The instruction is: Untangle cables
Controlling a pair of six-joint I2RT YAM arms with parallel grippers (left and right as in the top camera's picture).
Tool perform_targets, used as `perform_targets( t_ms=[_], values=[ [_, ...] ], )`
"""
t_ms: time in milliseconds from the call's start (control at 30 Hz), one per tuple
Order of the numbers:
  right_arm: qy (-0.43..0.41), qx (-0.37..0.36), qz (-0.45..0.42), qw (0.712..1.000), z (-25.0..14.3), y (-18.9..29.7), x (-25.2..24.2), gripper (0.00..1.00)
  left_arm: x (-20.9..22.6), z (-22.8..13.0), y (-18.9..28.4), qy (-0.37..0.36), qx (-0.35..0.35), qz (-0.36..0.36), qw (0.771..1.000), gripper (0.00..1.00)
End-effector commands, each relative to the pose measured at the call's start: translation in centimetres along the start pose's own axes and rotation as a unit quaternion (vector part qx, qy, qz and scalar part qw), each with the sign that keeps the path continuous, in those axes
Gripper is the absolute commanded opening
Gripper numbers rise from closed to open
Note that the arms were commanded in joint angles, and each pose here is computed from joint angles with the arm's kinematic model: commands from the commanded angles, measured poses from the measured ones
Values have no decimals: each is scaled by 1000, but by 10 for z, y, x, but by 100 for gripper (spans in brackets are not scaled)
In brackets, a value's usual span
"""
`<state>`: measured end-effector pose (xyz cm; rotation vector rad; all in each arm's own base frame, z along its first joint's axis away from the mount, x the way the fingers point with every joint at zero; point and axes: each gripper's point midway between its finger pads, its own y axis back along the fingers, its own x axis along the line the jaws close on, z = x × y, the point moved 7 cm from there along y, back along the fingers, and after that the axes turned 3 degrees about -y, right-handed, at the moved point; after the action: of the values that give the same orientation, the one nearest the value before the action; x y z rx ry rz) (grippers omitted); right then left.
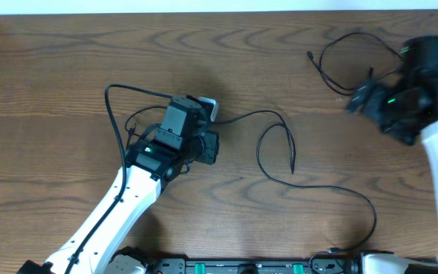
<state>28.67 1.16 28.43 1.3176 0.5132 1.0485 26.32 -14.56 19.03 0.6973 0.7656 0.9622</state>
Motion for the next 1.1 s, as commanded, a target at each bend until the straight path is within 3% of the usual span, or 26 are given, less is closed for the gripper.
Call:
perform_targets(
  t_ms=[0, 167, 267, 333, 467, 633, 833, 933, 1067],
  values=[
    [154, 109, 121, 975, -47, -37, 35, 99, 20, -1, 4, 85, -20, 87, 992, 26],
    [233, 133, 174, 947, -96, -96, 58, 99, 31, -1, 26, 148, -60, 149, 976, 31],
    [250, 129, 176, 943, -123, -127, 60, 99, 42, -9, 44, 184, -77, 205, 958, 50],
    [245, 121, 166, 947, -135, -141, 58, 99, 49, -15, 55, 207, -85, 245, 943, 55],
    [231, 115, 152, 954, -151, -157, 54, 88, 60, -26, 62, 259, -91, 298, 914, 58],
    [260, 98, 159, 947, -156, -159, 61, 98, 67, -37, 49, 307, -79, 312, 896, 62],
    [333, 18, 122, 935, -168, -165, 79, 99, 88, -46, 36, 382, -67, 343, 855, 69],
    [299, -32, 77, 951, -170, -178, 85, 99, 95, -47, 37, 408, -66, 341, 844, 73],
    [243, -53, 54, 967, -169, -202, 89, 99, 95, -49, 34, 428, -40, 305, 850, 74]
  ],
)
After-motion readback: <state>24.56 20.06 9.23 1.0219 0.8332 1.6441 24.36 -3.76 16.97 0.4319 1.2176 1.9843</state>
